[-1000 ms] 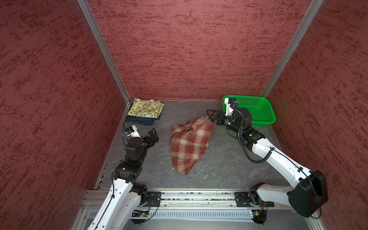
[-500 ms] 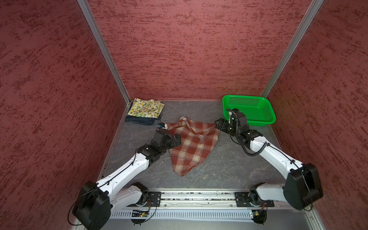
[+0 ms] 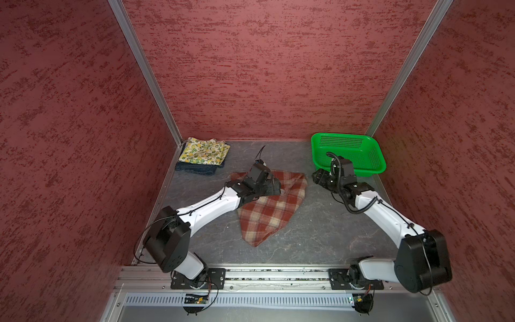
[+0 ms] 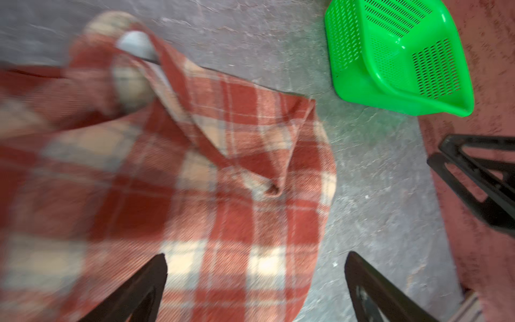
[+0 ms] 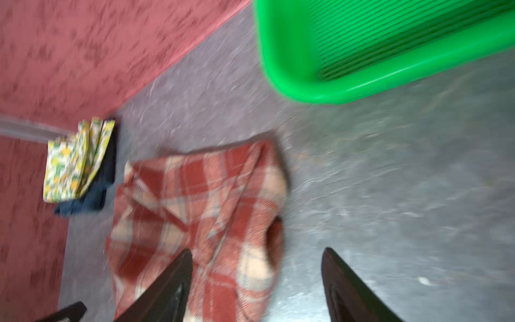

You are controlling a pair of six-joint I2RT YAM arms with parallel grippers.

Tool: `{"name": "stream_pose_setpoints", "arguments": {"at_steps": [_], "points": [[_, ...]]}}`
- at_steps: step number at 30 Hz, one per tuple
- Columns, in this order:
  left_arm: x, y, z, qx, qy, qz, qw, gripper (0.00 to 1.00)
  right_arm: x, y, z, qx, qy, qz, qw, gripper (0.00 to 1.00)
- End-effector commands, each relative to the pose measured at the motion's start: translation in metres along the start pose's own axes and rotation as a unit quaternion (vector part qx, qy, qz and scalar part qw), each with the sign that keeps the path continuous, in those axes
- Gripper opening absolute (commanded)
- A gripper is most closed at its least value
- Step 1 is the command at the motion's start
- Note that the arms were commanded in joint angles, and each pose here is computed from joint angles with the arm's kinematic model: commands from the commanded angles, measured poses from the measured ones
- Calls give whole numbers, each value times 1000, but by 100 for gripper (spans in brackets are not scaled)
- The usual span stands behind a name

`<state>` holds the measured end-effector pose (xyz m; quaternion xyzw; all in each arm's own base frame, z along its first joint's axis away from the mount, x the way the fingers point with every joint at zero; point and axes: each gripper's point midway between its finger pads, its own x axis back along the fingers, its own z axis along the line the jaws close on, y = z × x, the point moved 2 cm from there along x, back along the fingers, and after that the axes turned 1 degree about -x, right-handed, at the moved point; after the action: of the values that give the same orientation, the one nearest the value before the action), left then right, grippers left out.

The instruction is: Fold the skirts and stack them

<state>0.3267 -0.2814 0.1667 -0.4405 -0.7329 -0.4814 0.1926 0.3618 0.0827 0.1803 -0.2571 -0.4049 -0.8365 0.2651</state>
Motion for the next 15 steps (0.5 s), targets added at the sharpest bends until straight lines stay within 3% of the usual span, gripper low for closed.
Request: {"name": "stream_pose_setpoints", "arguments": {"at_steps": [1, 8, 15], "points": [[-26, -11, -23, 62, -46, 47, 996, 99, 14, 8, -12, -30, 5, -14, 999, 74], [-81, -36, -41, 148, -70, 97, 982, 93, 15, 2, -28, -36, 7, -11, 999, 73], [-102, -26, -25, 167, -37, 52, 984, 85, 17, -1, -31, -24, 8, -13, 1000, 72]]}}
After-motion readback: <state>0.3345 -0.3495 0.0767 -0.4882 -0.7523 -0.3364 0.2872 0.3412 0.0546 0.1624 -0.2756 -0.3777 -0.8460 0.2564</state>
